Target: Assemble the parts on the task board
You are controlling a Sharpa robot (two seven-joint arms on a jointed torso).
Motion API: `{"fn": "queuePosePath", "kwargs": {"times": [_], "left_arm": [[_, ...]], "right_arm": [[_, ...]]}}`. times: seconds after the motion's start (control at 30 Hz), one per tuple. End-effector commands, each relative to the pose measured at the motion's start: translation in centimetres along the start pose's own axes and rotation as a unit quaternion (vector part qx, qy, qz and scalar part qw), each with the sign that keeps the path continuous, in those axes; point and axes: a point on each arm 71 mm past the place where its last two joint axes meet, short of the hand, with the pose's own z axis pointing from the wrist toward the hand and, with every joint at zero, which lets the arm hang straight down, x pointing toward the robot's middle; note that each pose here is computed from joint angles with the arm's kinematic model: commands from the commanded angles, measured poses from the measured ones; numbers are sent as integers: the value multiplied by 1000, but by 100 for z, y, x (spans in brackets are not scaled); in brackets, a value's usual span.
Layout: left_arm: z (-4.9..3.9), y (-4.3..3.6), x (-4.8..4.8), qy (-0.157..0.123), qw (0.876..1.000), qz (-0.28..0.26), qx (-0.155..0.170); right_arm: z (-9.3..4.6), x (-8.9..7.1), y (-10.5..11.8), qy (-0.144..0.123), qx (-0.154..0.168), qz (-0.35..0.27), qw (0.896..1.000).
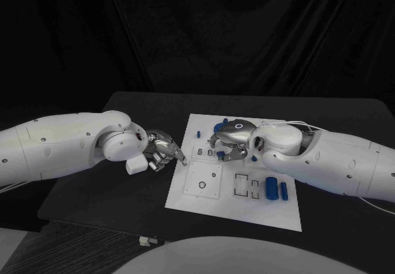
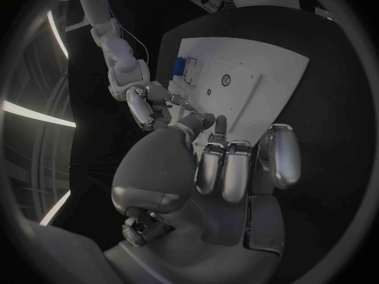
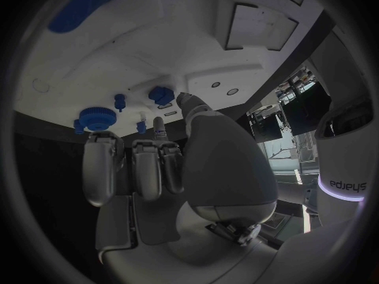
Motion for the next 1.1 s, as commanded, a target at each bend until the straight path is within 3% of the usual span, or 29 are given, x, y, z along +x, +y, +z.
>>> {"fn": "queuePosePath", "kwargs": {"times": [0.03,1.1], "left_arm": [[-3,-27,14,11,1000,1,7],[54,-79,23,19,1000,8,8]], "right_arm": [[-11,29,-31,11,16,-9,1000],[14,158,-135,32,33,-9,999]]}}
